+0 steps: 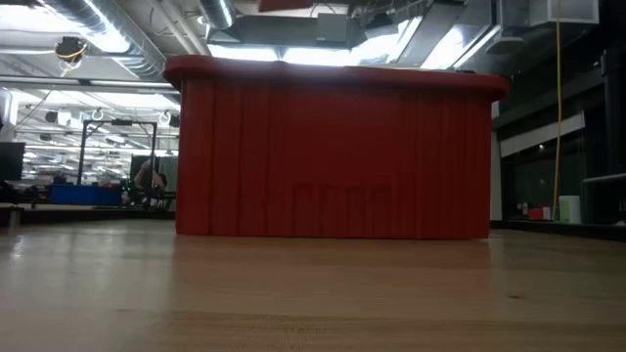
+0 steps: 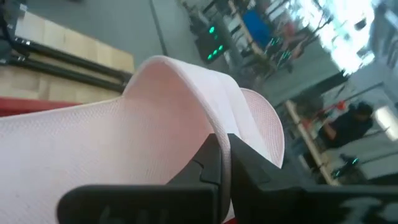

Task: Pick and place slides into bin
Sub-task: Put the pink slide in the red bin

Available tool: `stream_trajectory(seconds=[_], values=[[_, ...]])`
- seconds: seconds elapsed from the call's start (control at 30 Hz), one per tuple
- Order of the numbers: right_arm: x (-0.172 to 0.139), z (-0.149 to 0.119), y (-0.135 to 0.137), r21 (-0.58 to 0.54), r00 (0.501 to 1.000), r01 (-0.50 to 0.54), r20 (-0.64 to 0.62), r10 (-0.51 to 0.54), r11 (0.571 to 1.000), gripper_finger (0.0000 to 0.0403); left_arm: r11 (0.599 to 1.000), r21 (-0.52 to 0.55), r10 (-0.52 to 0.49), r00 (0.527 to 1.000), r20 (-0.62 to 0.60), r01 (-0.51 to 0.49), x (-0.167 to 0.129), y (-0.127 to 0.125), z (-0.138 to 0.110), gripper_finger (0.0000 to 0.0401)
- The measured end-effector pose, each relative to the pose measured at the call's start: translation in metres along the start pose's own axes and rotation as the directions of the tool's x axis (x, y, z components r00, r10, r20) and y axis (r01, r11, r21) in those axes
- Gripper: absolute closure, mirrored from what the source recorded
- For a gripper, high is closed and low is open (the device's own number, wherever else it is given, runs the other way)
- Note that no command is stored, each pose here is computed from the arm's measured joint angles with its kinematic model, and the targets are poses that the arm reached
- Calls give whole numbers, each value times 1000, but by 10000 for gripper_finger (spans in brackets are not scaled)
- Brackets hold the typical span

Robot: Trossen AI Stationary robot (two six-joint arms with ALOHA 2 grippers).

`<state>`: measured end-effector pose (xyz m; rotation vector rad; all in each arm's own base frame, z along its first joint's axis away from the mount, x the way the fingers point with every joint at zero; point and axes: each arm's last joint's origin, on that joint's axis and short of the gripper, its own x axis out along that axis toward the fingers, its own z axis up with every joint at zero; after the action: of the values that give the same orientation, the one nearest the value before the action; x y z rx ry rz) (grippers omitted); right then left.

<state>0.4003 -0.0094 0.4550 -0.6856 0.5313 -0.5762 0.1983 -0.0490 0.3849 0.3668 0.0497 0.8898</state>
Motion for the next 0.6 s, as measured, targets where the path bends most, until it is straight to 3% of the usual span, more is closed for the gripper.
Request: stream_trajectory(seconds=[0.13, 0.33, 0.6], values=[[-7, -7, -16, 56, 997, -27, -72, 31, 998, 390, 999, 43, -6, 1000, 3, 6, -3, 4, 1, 323], [-5, -21, -32, 116, 986, -51, -154, 69, 992, 390, 997, 79, -5, 1000, 2, 5, -3, 4, 1, 393], [17, -47, -52, 207, 964, 0, -260, 55, 978, 390, 993, 114, 46, 998, -51, -40, -3, 4, -2, 399]])
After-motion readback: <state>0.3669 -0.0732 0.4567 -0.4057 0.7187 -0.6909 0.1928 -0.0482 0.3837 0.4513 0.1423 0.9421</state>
